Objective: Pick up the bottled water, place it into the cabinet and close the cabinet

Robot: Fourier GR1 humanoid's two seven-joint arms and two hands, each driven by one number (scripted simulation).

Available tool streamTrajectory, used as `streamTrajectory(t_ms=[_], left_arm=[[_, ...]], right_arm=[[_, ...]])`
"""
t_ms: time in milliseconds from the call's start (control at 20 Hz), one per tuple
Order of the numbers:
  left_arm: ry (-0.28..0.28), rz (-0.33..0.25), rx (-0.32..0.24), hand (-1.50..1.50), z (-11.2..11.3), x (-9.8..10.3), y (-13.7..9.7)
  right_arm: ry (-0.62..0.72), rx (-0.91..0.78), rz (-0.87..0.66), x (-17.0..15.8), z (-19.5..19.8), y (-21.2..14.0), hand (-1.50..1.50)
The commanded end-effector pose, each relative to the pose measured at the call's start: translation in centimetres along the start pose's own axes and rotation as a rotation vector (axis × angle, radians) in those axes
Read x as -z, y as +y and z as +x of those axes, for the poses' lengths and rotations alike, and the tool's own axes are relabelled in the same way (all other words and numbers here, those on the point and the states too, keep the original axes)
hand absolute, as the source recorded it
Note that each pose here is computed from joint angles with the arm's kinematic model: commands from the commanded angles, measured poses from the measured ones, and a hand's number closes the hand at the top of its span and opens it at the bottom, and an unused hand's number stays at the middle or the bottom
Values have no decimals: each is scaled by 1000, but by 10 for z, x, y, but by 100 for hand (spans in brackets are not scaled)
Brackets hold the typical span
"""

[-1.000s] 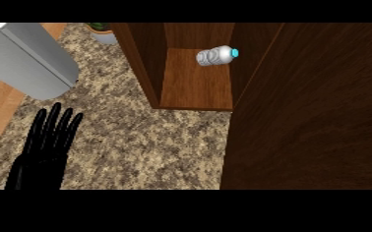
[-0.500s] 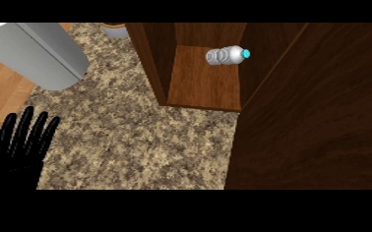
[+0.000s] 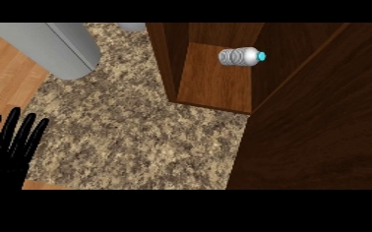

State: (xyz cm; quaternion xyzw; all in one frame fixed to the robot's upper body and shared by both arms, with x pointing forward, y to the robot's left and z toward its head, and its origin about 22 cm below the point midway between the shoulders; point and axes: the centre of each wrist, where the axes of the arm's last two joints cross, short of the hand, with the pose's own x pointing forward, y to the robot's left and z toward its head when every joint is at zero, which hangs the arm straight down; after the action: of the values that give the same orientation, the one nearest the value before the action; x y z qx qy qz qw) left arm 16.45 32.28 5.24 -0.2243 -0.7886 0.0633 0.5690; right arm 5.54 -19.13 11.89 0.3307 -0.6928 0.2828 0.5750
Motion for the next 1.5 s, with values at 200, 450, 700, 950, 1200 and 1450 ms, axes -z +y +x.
streamTrajectory(t_ms=[200,450,700,950,1200,1450], left_arm=[[21,-47,11,-150,12,4,8],[17,-60,11,-150,12,6,11],[32,-69,16,-150,17,7,15],[29,-82,29,-150,21,12,18],[20,-67,22,-150,21,11,21],[13,-85,15,-150,23,13,20]], right_arm=[[-38,-23,227,24,11,11,150],[31,-194,353,24,17,-5,-150],[-14,-211,348,33,18,-9,150],[22,-269,384,34,20,-15,150],[-8,-274,364,39,21,-19,150],[-6,-221,350,41,15,-19,150]])
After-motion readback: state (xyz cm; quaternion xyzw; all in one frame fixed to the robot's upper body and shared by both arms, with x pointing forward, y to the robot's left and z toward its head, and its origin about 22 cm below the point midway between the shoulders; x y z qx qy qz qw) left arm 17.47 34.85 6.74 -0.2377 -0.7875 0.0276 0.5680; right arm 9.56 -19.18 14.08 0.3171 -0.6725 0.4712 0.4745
